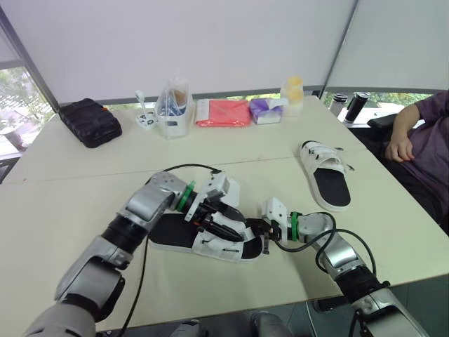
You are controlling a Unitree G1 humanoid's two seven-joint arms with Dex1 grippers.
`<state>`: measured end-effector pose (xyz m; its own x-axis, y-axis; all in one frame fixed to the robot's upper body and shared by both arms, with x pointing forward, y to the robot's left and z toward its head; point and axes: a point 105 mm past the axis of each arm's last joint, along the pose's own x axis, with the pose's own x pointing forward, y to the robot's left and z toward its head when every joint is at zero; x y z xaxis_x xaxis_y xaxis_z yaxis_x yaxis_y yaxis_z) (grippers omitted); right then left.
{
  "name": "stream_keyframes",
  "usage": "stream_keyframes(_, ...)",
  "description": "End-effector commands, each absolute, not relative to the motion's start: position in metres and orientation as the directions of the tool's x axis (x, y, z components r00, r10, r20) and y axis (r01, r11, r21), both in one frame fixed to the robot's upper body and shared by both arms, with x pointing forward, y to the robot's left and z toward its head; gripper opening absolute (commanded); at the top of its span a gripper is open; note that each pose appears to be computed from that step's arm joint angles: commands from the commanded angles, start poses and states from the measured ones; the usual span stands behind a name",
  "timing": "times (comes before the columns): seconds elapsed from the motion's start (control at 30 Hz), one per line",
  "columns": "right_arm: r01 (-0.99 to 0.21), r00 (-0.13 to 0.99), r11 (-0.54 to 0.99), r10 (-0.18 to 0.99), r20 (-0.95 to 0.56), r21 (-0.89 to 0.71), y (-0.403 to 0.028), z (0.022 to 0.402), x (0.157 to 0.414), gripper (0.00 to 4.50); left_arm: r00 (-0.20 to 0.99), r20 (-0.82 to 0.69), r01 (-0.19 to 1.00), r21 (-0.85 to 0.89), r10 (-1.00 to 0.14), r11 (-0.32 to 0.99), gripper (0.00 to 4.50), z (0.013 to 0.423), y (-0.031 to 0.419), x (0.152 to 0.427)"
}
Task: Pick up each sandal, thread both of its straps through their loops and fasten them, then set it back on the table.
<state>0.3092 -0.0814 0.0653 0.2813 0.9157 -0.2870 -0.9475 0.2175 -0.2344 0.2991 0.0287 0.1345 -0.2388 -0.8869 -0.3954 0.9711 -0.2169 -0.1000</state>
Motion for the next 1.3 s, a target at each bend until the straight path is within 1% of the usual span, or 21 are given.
stream_keyframes(0.03,-0.955,0.295,0.260,0.847,-0.443,-0.140,-0.097,0.020,0.302,0.00,-0.241,-0.423,0.970,-0.077,-0.873,-0.231,2.91,0.136,0.023,0.303)
stream_keyframes(0.17,-0.954,0.299,0.263,0.847,-0.440,-0.142,-0.096,0.020,0.302,0.00,-0.249,-0.489,0.968,-0.092,-0.836,-0.234,2.91,0.125,0.021,0.307)
stream_keyframes(0.3,-0.952,0.305,0.269,0.848,-0.434,-0.144,-0.095,0.020,0.303,0.00,-0.297,-0.509,0.952,-0.099,-0.808,-0.288,2.91,0.123,0.016,0.301)
stream_keyframes(0.47,-0.951,0.309,0.273,0.849,-0.429,-0.147,-0.094,0.021,0.304,0.00,-0.306,-0.554,0.947,-0.093,-0.774,-0.309,2.91,0.114,0.013,0.299)
stream_keyframes(0.5,-0.951,0.311,0.273,0.849,-0.428,-0.148,-0.094,0.021,0.304,0.00,-0.306,-0.556,0.946,-0.088,-0.772,-0.312,2.41,0.114,0.012,0.298)
stream_keyframes(0.53,-0.950,0.312,0.275,0.849,-0.427,-0.148,-0.093,0.021,0.304,0.00,-0.307,-0.555,0.946,-0.088,-0.773,-0.312,2.16,0.113,0.011,0.298)
stream_keyframes(0.6,-0.950,0.312,0.275,0.849,-0.427,-0.149,-0.093,0.020,0.304,0.00,-0.314,-0.549,0.944,-0.092,-0.775,-0.317,1.26,0.113,0.011,0.297)
stream_keyframes(0.63,-0.950,0.313,0.275,0.849,-0.426,-0.149,-0.093,0.020,0.304,0.00,-0.314,-0.549,0.944,-0.094,-0.774,-0.317,0.69,0.112,0.011,0.297)
stream_keyframes(0.67,-0.950,0.314,0.276,0.849,-0.426,-0.149,-0.093,0.020,0.304,0.00,-0.314,-0.551,0.944,-0.094,-0.773,-0.316,0.23,0.112,0.012,0.297)
stream_keyframes(0.7,-0.949,0.315,0.277,0.848,-0.426,-0.149,-0.093,0.020,0.304,0.00,-0.313,-0.551,0.944,-0.093,-0.774,-0.316,0.10,0.112,0.013,0.297)
stream_keyframes(0.87,-0.949,0.316,0.278,0.847,-0.427,-0.151,-0.094,0.020,0.305,0.00,-0.316,-0.533,0.944,-0.091,-0.785,-0.318,0.10,0.116,0.016,0.296)
stream_keyframes(0.97,-0.949,0.316,0.277,0.847,-0.428,-0.153,-0.093,0.020,0.306,0.00,-0.309,-0.439,0.951,-0.111,-0.844,-0.290,0.10,0.138,0.013,0.298)
stream_keyframes(1.03,-0.948,0.317,0.278,0.847,-0.427,-0.153,-0.093,0.020,0.306,0.00,-0.306,-0.422,0.952,-0.106,-0.854,-0.288,0.10,0.146,0.016,0.297)
stream_keyframes(1.13,-0.949,0.315,0.276,0.847,-0.428,-0.152,-0.094,0.020,0.305,0.00,-0.261,-0.443,0.962,-0.048,-0.857,-0.268,0.84,0.150,0.020,0.301)
stream_keyframes(1.2,-0.950,0.313,0.275,0.848,-0.427,-0.151,-0.093,0.020,0.305,0.00,-0.248,-0.441,0.964,-0.025,-0.862,-0.265,1.75,0.157,0.024,0.300)
stream_keyframes(1.3,-0.950,0.313,0.274,0.849,-0.427,-0.151,-0.093,0.020,0.305,0.00,-0.247,-0.453,0.962,-0.008,-0.856,-0.273,3.27,0.160,0.029,0.296)
